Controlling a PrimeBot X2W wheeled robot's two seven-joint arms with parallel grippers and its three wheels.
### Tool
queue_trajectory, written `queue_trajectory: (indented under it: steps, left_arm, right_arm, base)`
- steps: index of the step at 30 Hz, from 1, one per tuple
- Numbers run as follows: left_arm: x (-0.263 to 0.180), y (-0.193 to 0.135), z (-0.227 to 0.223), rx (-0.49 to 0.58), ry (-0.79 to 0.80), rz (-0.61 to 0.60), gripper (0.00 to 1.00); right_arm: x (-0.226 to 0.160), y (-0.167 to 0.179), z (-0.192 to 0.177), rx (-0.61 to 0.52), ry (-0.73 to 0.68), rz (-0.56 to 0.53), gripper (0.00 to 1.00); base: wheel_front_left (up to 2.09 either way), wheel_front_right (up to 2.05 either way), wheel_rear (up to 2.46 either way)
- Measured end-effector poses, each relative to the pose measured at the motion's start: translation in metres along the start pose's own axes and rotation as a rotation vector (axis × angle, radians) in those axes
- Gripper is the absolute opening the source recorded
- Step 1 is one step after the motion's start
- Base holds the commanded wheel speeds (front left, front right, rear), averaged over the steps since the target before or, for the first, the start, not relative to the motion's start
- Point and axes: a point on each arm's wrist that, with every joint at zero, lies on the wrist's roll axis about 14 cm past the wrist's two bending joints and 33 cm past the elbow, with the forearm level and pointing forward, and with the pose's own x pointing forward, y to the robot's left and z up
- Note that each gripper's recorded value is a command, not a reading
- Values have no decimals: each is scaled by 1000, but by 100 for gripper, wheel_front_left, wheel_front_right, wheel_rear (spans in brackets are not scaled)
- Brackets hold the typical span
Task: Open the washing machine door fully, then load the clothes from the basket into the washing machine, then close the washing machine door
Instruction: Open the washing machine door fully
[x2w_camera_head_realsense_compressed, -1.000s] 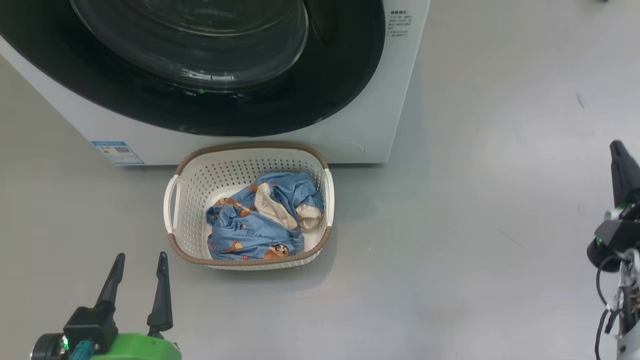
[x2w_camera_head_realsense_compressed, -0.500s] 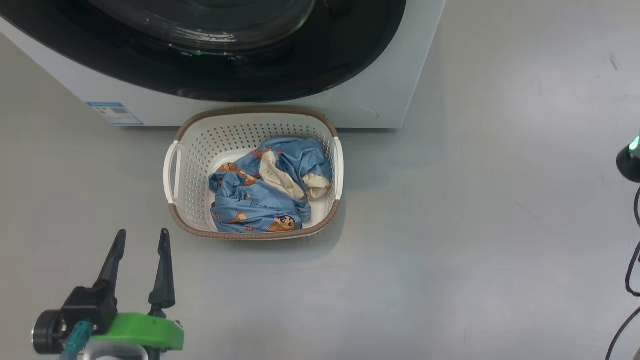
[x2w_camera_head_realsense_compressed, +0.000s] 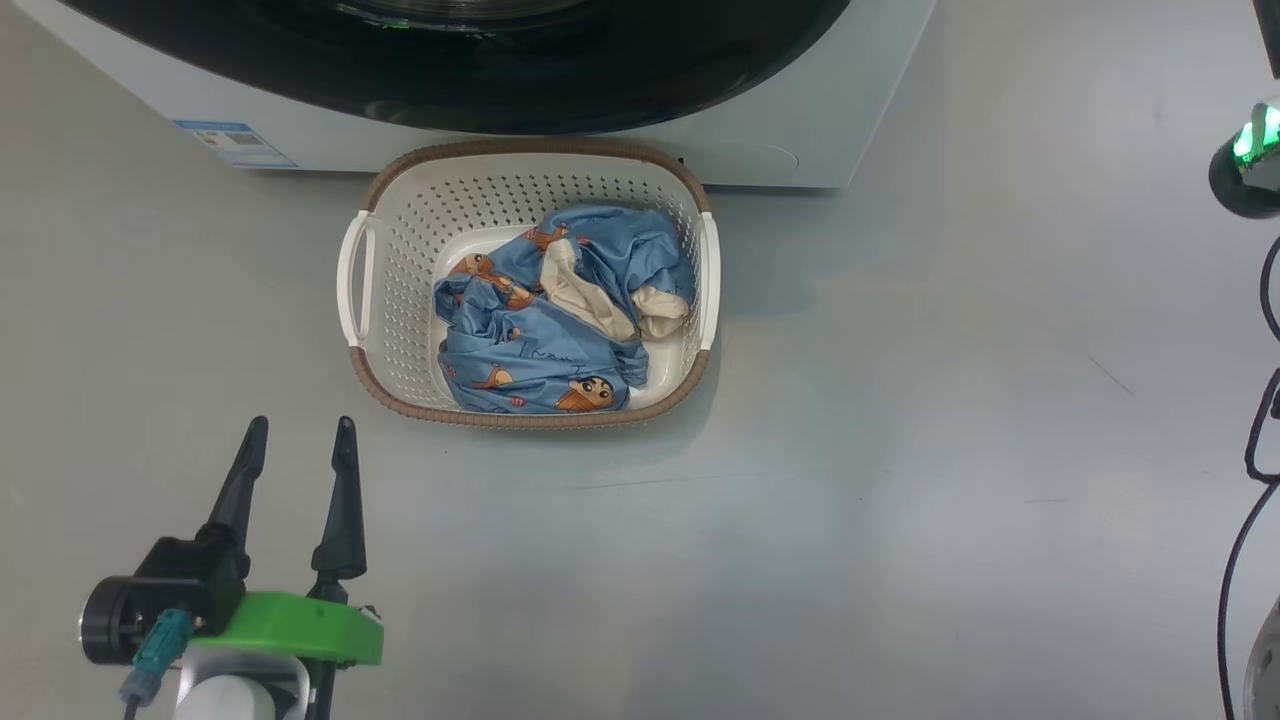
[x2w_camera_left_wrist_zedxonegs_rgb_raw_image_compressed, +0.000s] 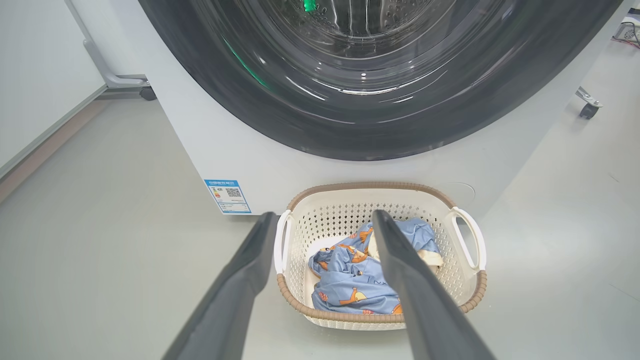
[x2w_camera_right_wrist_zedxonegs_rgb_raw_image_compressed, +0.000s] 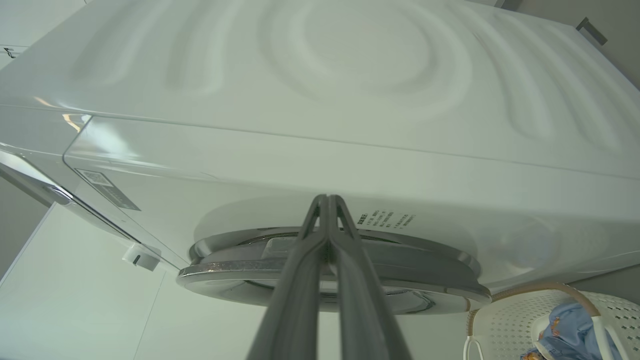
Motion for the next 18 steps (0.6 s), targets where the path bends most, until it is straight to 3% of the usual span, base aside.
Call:
queue_trajectory:
  steps: [18]
  left_arm:
    - [6,8,-8,-15,26,30,100]
  right_arm:
    - [65,21,-69,-26,261,108,0]
  base:
    - [0,0,0]
